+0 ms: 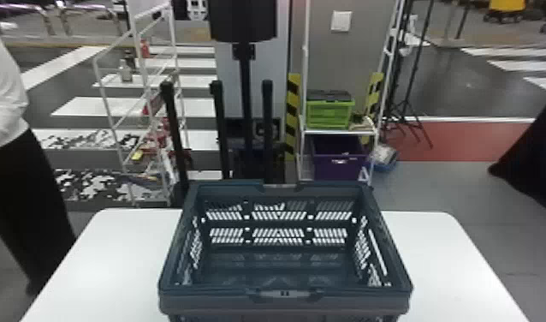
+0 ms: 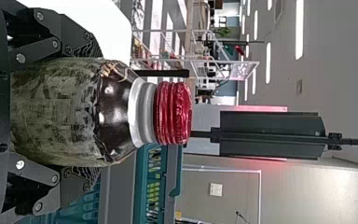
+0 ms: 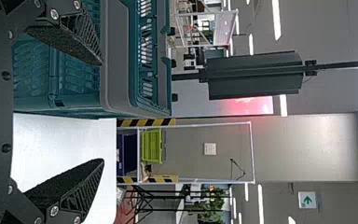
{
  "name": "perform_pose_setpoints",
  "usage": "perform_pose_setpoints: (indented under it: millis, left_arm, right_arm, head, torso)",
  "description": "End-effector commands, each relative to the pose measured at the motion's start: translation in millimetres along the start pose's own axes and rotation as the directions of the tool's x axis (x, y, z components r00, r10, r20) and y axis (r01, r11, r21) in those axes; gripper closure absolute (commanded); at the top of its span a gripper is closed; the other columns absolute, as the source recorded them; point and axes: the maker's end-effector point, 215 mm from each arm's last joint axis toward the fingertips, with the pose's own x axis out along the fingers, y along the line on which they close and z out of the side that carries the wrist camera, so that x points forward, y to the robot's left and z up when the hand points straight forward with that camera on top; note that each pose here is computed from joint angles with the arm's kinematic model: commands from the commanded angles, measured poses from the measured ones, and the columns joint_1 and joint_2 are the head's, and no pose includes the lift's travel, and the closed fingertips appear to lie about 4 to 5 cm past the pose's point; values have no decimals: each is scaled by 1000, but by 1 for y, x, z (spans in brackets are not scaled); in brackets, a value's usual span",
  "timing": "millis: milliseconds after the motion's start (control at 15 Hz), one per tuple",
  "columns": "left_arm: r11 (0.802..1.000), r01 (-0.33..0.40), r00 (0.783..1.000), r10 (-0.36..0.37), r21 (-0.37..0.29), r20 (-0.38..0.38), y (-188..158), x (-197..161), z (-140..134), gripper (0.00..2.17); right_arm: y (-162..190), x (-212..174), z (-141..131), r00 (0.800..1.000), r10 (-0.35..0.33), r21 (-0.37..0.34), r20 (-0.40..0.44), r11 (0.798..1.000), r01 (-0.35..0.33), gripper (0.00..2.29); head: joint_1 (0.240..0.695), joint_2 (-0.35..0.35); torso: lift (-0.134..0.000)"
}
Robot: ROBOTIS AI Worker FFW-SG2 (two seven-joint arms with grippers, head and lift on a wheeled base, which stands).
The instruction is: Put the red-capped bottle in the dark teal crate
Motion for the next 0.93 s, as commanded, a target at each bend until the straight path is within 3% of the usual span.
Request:
perform_pose_setpoints:
  millis: [0,600,867]
  left_arm:
    - [1000,-1,1000,1,0,1,0,0,0,2148]
    - [1000,4,1000,-4,2,13,-2,2,11,2148]
    - [999,-8,998,5,51,55,10,25,70,2145]
  right_arm:
    - [0,0,0,1000,-1,0,1,1000,1,151]
    - [-2,1,0,1000,-2,2,2,1000,2,151]
    - [-2,1,0,1000,-2,3,2,1000,2,151]
  head:
    - [499,0]
    - [499,0]
    - [499,0]
  torso:
    - [0]
    - [0]
    - [0]
